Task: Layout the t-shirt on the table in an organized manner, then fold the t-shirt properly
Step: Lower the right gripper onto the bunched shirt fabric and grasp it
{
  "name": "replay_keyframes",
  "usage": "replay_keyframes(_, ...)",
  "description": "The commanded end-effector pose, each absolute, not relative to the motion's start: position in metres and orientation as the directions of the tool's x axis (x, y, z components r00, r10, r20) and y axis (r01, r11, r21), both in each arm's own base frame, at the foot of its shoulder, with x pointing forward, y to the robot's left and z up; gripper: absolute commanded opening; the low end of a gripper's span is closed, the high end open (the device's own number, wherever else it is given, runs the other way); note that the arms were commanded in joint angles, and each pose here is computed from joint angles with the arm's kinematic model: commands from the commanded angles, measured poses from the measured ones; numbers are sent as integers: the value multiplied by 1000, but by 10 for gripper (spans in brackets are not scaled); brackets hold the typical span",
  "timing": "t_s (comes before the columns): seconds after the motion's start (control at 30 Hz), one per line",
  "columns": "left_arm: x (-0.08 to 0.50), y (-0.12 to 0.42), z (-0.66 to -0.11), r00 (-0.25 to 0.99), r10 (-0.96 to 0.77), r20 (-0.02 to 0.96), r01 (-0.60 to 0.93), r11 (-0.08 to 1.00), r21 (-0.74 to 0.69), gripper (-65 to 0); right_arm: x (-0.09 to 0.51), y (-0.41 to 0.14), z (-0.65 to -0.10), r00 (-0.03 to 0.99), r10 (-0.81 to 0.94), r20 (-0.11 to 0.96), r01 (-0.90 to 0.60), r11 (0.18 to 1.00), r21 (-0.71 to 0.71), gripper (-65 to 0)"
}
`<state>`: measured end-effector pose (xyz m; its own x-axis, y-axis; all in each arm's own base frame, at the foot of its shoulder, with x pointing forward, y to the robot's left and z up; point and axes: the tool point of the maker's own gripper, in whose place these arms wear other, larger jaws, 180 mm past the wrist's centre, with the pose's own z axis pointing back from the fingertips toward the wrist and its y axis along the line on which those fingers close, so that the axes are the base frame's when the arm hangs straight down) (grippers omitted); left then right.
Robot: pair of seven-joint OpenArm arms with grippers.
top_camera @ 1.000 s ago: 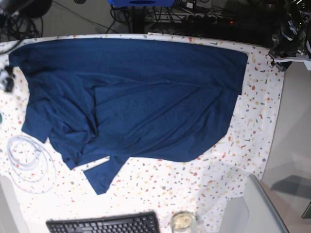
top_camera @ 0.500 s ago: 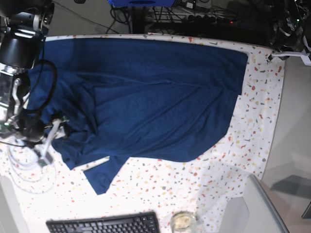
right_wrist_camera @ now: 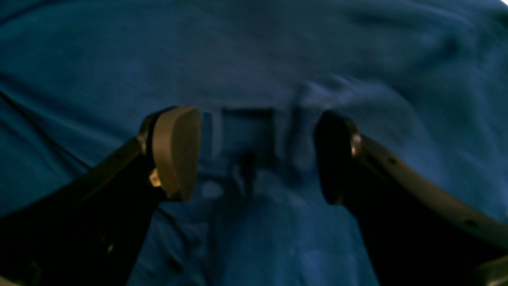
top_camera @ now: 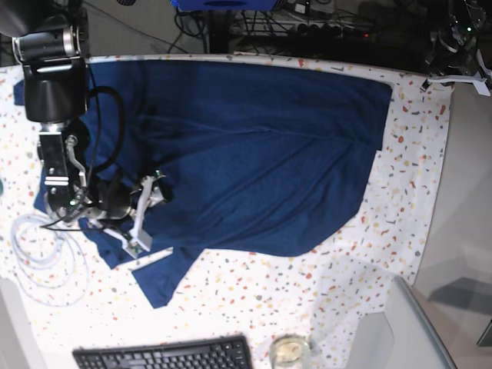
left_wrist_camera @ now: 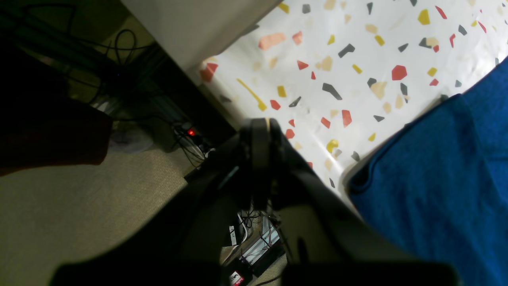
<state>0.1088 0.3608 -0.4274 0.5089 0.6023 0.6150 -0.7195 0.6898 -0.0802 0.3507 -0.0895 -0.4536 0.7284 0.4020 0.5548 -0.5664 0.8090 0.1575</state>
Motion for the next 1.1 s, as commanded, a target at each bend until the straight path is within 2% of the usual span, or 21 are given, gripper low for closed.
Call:
replay_keyframes(0.0, 112, 368, -419, 501, 580, 643, -713, 697, -73, -650, 371, -93, -435, 696, 384, 606, -565, 814, 134, -242)
replay_keyframes(0.07, 112, 368, -419, 501, 580, 642, -714, 697, -72, -650, 371, -92, -435, 695, 383, 609, -565, 814, 134, -318)
replay_keyframes(0.1, 112, 368, -419, 501, 580, 642, -714, 697, -72, -650, 372, -92, -435, 694, 382, 610, -565, 814, 134, -377)
replay_keyframes(0.2, 112, 368, -419, 501, 580, 643, -714, 697, -72, -650, 371, -94, -435, 697, 378, 609, -560, 818, 134, -617)
replay_keyframes(0.23, 112, 368, -419, 501, 580, 643, -714, 697, -72, -650, 372, -96, -435, 697, 379, 609, -560, 818, 131, -650)
replay_keyframes(0.3, 112, 368, -419, 501, 580, 643, -714, 697, -72, -650, 371, -97, -435, 696, 379, 610, -559, 819, 129, -626)
replay_keyframes(0.4, 112, 368, -419, 501, 580, 643, -714, 697, -72, -650, 369, -97, -433, 689, 384, 615, -563, 817, 120, -650)
replay_keyframes(0.6, 112, 368, -419, 501, 580, 642, -714, 697, -72, -650, 355, -87, -407, 606, 409, 682, -600, 799, 54, -647)
replay_keyframes(0.67, 112, 368, -419, 501, 580, 642, -714, 697, -72, -650, 355, -87, -401, 598, 395, 698, -589, 806, 49, -642)
replay_keyframes(0.77, 112, 368, -419, 501, 580, 642, -714, 697, -72, -650, 361, -101, -402, 635, 329, 699, -505, 861, 54, -623)
replay_keyframes(0.83, 112, 368, -419, 501, 580, 642, -714, 697, -72, -650, 365, -106, -402, 655, 293, 697, -454, 890, 53, -533)
replay_keyframes(0.97, 112, 368, -419, 501, 582, 641, -714, 696, -73, -650, 370, -104, -405, 663, 291, 690, -442, 896, 48, -273)
replay_keyframes(1.0, 112, 368, -419, 501, 582, 641, -714, 696, -73, -650, 372, -102, -407, 663, 291, 689, -446, 894, 51, -230)
replay_keyframes(1.07, 112, 368, -419, 501, 582, 641, -714, 696, -73, -650, 372, -102, -416, 677, 285, 678, -442, 895, 66, -212)
